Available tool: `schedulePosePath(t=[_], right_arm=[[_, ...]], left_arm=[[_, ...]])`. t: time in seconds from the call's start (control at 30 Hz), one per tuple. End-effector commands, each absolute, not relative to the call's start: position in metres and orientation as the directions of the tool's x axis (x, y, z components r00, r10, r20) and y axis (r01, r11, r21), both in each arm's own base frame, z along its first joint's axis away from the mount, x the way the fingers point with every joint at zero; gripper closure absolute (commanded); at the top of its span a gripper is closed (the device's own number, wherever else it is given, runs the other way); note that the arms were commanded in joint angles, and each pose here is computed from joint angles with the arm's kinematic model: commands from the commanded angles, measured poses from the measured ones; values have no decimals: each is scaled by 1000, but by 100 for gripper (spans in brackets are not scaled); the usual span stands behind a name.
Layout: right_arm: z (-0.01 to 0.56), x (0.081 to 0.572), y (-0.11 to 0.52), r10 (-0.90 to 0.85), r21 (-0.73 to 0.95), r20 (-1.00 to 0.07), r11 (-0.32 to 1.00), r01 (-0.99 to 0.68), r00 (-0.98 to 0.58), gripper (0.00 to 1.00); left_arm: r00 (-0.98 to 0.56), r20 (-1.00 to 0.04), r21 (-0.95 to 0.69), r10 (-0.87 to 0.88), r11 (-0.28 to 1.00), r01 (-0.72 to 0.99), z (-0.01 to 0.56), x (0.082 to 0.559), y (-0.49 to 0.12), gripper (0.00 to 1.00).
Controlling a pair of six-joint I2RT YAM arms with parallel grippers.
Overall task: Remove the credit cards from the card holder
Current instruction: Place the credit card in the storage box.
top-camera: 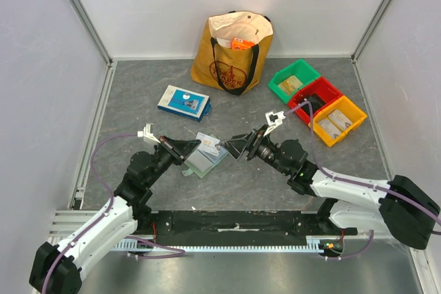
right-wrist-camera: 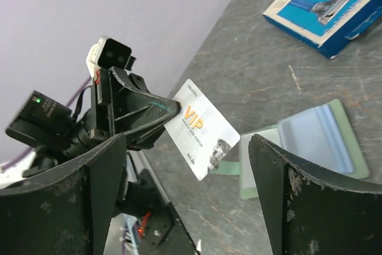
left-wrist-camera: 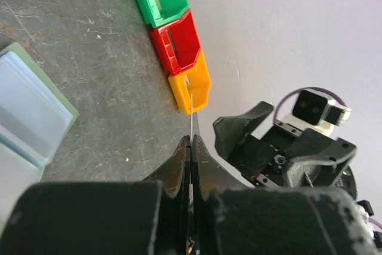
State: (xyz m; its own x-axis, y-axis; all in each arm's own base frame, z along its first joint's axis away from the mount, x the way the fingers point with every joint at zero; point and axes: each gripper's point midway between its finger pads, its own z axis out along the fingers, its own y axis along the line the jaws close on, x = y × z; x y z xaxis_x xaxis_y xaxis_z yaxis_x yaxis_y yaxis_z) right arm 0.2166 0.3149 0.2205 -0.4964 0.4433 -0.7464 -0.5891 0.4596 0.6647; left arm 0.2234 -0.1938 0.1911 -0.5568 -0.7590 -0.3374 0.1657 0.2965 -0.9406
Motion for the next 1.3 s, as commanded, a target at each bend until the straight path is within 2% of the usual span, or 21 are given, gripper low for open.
schedulePosePath(t=[0.0, 0.23, 0.33, 0.43, 0.57, 0.6, 0.67, 0.73, 0.9, 1.1, 1.27], right_arm=[[243, 213, 323, 563, 781, -601, 260, -568, -567, 11], [237, 210, 343, 536, 813, -552, 176, -555, -639, 24], [241, 207, 346, 537, 818, -534, 132, -560, -653, 37], [242, 206, 349, 532, 822, -524, 108, -560, -666, 60], [241, 210, 342, 546, 823, -521, 117, -556, -656, 100], [243, 211, 338, 553, 821, -521, 118, -558, -650, 100], [244, 214, 330, 562, 821, -521, 124, -557, -642, 100], [244, 219, 322, 573, 824, -519, 136, -551, -635, 100], [243, 239, 295, 577, 815, -559, 248, -524, -596, 100], [218, 274, 230, 563, 775, -629, 512, -371, -536, 100], [204, 302, 150, 594, 749, -629, 635, -187, -502, 100]], left_arm=[[-559, -300, -950, -773, 188, 250, 222, 219, -199, 98], [-574, -291, -946, -765, 142, 290, 233, 214, -203, 98], [-578, -294, -945, -761, 140, 297, 235, 214, -204, 98], [-591, -297, -943, -750, 135, 303, 234, 213, -207, 98], [-593, -302, -944, -747, 144, 298, 230, 214, -208, 98], [-592, -308, -942, -745, 152, 300, 229, 214, -208, 97], [-581, -327, -938, -746, 179, 297, 226, 216, -206, 86], [-577, -365, -928, -731, 236, 288, 222, 217, -205, 68], [-542, -519, -855, -661, 417, 308, 223, 220, -198, 39], [-503, -682, -700, -531, 674, 237, 230, 225, -168, 22], [-555, -760, -513, -339, 838, 189, 220, 228, -142, 13]])
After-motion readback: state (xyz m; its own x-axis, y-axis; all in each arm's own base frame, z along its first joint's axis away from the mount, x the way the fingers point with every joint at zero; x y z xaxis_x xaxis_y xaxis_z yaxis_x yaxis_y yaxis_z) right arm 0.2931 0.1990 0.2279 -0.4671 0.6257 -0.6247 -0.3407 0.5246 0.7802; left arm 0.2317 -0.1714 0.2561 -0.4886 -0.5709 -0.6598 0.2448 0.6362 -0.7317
